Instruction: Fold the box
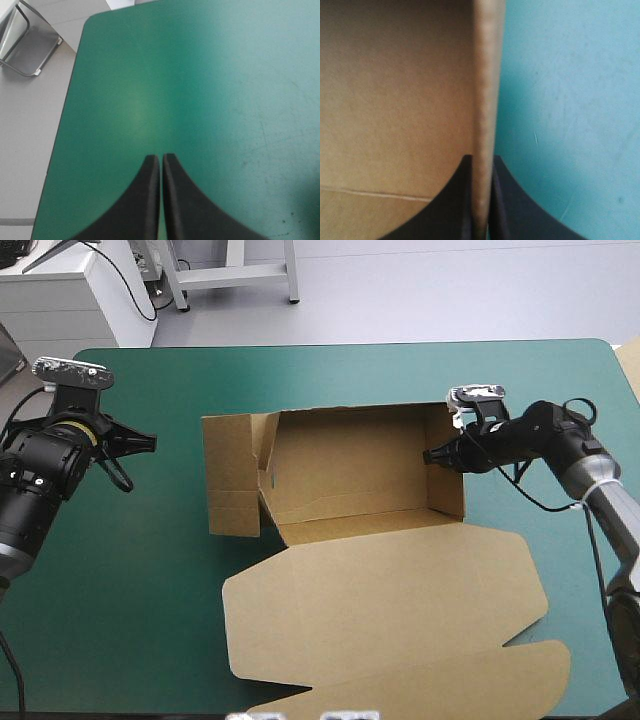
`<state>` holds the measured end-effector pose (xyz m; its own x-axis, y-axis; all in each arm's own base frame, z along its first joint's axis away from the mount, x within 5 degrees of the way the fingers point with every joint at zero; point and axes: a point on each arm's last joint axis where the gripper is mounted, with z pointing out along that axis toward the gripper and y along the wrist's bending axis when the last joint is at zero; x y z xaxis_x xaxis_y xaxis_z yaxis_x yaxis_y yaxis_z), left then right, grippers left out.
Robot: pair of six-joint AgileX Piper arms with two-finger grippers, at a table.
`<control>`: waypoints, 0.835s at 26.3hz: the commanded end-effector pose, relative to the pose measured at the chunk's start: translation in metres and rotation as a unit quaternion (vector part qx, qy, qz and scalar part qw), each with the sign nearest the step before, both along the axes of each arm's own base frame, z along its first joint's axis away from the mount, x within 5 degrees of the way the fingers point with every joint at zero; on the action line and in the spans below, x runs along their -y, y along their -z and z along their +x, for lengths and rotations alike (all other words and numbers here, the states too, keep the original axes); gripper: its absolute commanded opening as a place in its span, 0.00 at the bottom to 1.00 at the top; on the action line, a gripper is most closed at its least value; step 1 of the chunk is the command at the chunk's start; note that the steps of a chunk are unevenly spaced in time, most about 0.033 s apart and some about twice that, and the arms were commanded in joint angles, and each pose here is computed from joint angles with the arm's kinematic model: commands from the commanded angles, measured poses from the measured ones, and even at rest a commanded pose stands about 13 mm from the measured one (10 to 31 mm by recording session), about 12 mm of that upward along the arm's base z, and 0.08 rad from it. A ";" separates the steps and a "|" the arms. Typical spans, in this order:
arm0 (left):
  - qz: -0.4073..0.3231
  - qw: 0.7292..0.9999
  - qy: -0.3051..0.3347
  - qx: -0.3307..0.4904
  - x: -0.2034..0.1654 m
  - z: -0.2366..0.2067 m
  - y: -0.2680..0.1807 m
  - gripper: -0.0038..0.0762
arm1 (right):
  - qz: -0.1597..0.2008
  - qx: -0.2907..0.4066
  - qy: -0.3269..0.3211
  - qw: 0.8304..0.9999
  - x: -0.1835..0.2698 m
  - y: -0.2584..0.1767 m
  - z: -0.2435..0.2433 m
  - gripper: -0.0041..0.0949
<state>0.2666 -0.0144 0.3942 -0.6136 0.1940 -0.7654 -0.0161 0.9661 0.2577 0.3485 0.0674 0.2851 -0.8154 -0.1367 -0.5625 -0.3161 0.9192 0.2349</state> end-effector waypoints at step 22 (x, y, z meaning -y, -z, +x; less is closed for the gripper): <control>0.017 0.999 0.016 -0.035 0.002 0.013 0.009 0.05 | -0.069 0.092 -0.024 0.993 -0.012 -0.121 0.013 0.38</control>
